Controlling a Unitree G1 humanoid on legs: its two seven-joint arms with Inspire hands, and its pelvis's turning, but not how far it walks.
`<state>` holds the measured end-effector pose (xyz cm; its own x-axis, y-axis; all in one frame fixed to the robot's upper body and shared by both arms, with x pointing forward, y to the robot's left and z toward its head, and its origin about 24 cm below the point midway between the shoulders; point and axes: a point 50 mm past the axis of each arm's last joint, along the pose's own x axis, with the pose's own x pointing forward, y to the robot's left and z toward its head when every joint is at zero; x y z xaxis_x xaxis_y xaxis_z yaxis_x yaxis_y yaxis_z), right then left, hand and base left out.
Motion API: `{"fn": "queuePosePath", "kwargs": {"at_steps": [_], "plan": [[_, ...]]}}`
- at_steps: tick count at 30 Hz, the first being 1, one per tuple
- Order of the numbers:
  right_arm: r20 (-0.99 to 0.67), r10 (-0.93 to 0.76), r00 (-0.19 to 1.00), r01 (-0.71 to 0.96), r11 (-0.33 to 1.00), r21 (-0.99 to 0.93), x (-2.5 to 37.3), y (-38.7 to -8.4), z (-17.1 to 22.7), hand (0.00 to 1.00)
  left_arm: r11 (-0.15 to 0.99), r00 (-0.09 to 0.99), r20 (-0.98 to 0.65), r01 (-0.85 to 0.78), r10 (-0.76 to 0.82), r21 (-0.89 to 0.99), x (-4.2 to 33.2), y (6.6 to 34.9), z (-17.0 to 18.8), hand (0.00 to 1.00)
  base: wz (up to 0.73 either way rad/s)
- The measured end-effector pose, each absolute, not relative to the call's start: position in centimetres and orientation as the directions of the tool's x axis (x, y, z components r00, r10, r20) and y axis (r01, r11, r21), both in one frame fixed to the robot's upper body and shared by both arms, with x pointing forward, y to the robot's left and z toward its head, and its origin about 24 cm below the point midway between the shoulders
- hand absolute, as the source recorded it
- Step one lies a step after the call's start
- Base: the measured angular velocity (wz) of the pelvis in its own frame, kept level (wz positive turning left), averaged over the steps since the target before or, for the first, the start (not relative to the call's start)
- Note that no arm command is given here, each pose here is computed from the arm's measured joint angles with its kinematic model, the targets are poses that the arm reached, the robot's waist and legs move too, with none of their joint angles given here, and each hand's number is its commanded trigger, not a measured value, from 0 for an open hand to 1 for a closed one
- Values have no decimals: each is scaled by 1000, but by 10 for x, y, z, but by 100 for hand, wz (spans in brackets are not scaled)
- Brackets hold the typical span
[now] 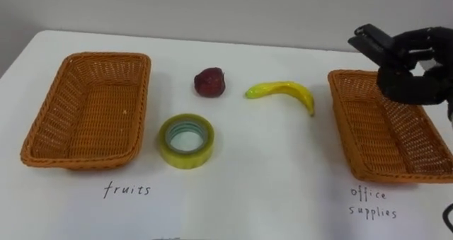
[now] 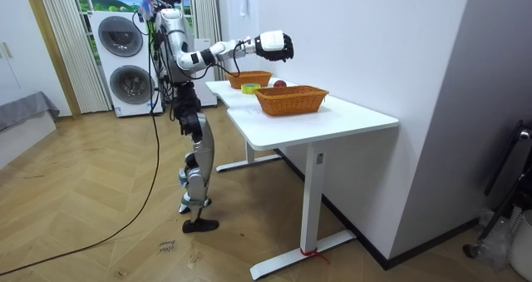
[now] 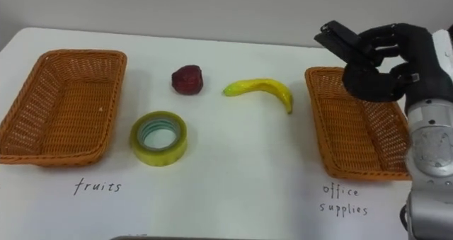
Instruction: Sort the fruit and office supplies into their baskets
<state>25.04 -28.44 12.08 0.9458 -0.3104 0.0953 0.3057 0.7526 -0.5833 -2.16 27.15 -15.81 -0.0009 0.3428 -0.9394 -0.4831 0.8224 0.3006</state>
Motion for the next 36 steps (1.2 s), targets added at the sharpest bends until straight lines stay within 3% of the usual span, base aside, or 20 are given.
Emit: {"fn": "queuePosePath", "kwargs": {"at_steps": [19,30,32,33,34,36], "plan": [[-41,-403,914,296,733,-613,234,-304,86,100,824,-19,-941,-478,337,305,-26,272,-158,0,0],[-53,-397,916,273,716,-643,233,-304,85,100,833,-25,-938,-453,345,318,-27,274,-157,0,0],[-53,-396,917,272,716,-643,233,-304,84,33,832,-25,-938,-454,346,318,-27,274,-157,0,0],[-53,-396,917,272,716,-643,233,-304,84,7,832,-25,-938,-455,346,319,-27,274,-157,0,0],[-53,-396,917,272,716,-643,233,-304,84,0,830,-25,-938,-458,346,319,-27,274,-157,0,0],[-53,-396,917,272,716,-643,233,-304,84,0,829,-25,-938,-459,347,319,-27,274,-157,0,0]]}}
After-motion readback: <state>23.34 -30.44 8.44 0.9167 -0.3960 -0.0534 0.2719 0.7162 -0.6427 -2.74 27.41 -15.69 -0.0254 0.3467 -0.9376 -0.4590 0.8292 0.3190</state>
